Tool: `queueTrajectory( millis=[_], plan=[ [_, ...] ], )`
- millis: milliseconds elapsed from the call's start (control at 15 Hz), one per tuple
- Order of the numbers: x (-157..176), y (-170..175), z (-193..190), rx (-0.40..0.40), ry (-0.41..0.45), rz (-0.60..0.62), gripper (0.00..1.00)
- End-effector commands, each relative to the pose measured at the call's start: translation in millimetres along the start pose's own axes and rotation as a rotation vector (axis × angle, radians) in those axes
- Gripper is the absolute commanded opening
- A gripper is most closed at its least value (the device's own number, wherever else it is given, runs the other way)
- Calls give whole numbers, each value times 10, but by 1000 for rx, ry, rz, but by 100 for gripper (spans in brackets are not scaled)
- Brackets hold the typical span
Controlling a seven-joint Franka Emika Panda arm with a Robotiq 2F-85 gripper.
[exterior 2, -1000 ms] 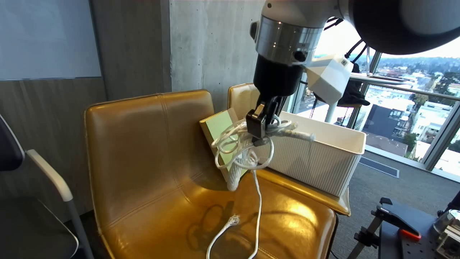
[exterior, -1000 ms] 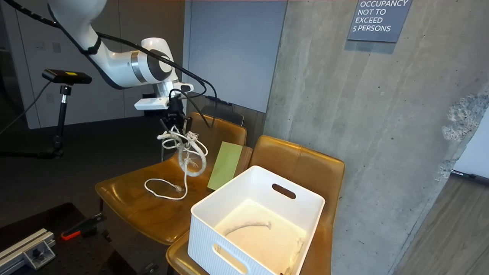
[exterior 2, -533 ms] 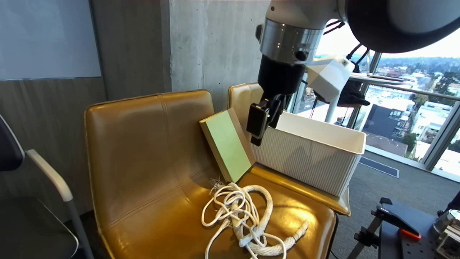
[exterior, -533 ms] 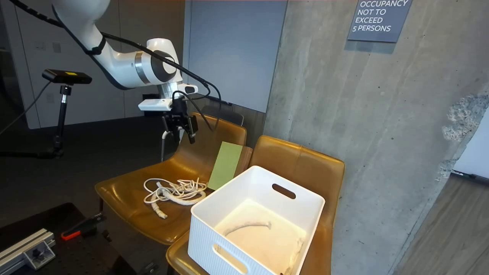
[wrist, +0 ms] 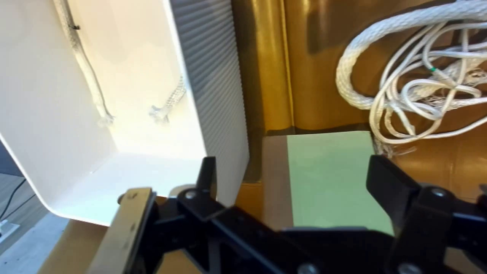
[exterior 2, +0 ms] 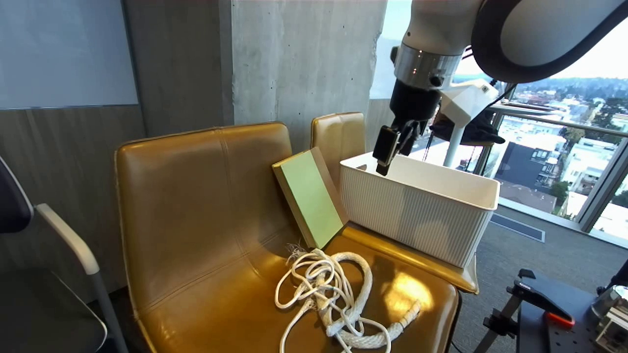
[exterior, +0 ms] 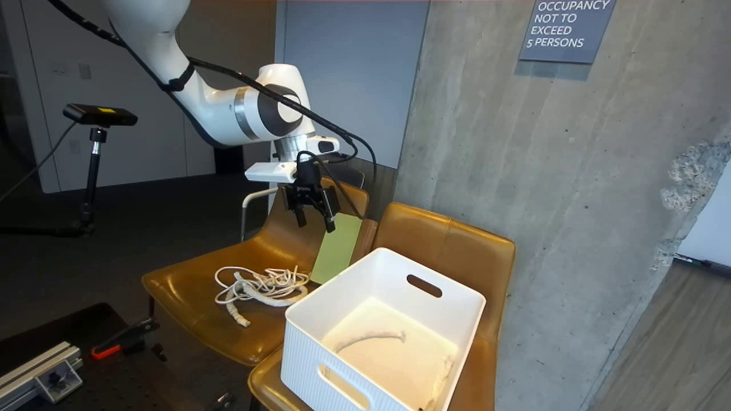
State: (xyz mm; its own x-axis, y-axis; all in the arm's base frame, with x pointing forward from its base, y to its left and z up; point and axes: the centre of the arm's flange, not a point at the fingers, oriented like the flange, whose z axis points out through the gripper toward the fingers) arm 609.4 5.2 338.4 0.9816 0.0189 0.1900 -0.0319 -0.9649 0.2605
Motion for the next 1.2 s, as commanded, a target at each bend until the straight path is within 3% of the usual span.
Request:
queueTrajectory(
  millis=[0, 467, 867, 1133],
  plan=[
    [93, 756, 27, -1, 18, 46, 100],
    [292, 1816, 360, -9, -8, 138, 100],
    [134, 2167, 1171, -44, -116, 160, 100],
    [133, 2240, 1514, -55, -165, 162, 100]
  ],
)
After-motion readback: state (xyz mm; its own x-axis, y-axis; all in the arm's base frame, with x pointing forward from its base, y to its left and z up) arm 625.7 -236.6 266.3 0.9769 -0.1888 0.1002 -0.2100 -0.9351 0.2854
